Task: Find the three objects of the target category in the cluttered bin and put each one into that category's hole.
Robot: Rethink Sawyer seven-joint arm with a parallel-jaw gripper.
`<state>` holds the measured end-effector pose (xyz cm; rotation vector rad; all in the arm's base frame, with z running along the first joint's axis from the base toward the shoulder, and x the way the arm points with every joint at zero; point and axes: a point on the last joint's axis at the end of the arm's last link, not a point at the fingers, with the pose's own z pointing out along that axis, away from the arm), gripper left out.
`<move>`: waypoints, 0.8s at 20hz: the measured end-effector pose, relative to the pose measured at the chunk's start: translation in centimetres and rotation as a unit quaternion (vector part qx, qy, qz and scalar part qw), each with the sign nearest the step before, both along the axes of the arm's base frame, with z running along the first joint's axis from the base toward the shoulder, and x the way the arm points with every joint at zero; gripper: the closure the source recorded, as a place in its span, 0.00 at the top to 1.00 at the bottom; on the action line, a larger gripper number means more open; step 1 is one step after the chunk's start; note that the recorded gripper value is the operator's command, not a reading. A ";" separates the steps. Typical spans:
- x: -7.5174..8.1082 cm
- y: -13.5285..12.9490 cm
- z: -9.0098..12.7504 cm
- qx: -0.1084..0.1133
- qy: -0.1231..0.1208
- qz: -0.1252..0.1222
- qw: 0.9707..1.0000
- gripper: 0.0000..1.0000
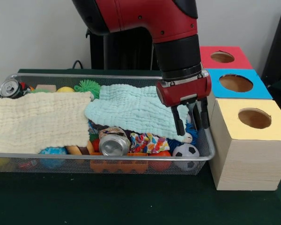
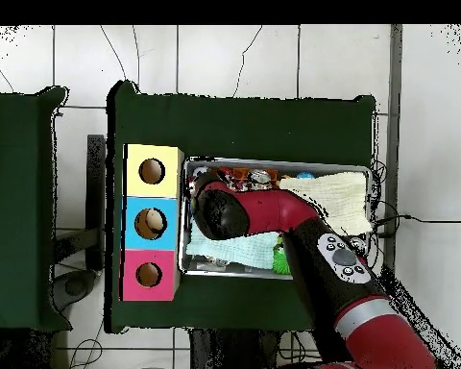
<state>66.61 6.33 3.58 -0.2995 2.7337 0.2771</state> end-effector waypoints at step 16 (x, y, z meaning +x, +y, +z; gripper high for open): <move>-0.8 -1.1 1.3 -0.012 -0.001 -0.001 1.000 1.00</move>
